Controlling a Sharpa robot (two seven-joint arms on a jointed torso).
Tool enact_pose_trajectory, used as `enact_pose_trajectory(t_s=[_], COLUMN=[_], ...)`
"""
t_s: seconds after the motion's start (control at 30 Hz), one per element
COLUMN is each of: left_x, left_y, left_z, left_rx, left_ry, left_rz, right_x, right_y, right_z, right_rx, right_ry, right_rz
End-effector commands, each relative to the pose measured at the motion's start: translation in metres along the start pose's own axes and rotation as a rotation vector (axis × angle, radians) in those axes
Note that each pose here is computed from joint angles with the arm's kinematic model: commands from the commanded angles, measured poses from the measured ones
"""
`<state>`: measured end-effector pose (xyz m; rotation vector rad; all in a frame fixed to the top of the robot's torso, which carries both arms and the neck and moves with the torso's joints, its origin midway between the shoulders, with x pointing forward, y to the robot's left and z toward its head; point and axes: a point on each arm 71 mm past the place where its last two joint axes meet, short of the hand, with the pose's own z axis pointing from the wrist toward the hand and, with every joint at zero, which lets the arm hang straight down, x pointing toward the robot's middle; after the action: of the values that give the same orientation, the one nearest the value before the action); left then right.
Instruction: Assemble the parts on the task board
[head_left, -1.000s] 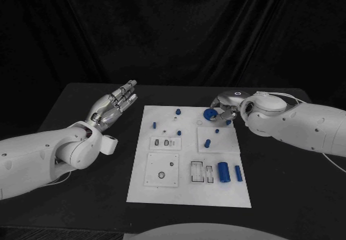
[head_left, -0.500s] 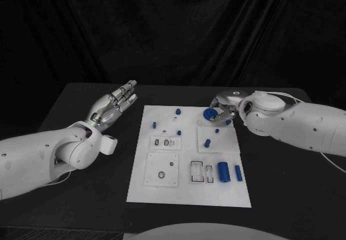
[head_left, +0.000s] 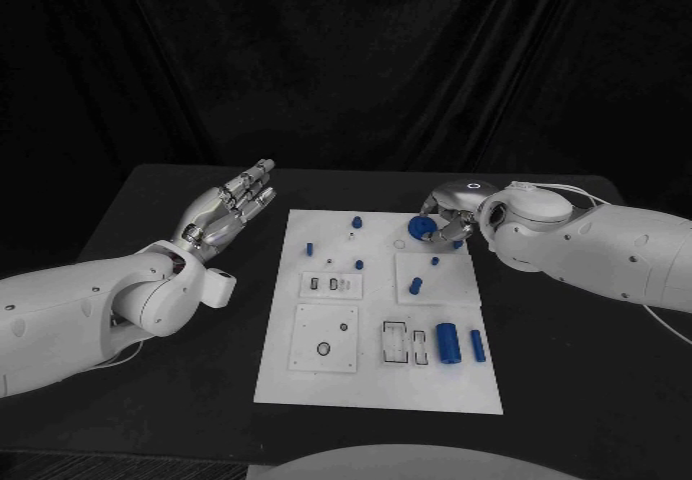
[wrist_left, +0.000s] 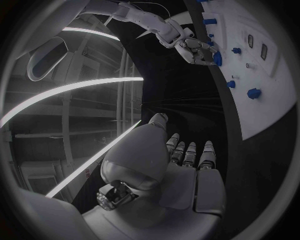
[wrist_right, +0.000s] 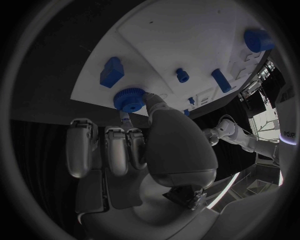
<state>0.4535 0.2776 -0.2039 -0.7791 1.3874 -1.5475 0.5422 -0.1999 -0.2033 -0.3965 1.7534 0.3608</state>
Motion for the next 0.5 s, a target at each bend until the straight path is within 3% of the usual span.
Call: enact_pose_trajectory(t_s=[0.03, 0.5], left_x=[0.0018, 0.0017], left_y=[-0.0043, -0.0039], left_z=[0.0011, 0.0012], left_rx=[0.05, 0.046], left_ry=[0.012, 0.013], left_rz=[-0.009, -0.009], right_x=[0.0168, 0.0191], right_y=[0.0005, -0.0007], right_z=[-0.0027, -0.0039], right_rx=[-0.004, -0.008], right_ry=[0.093, 0.119], right_rz=[-0.012, -0.013])
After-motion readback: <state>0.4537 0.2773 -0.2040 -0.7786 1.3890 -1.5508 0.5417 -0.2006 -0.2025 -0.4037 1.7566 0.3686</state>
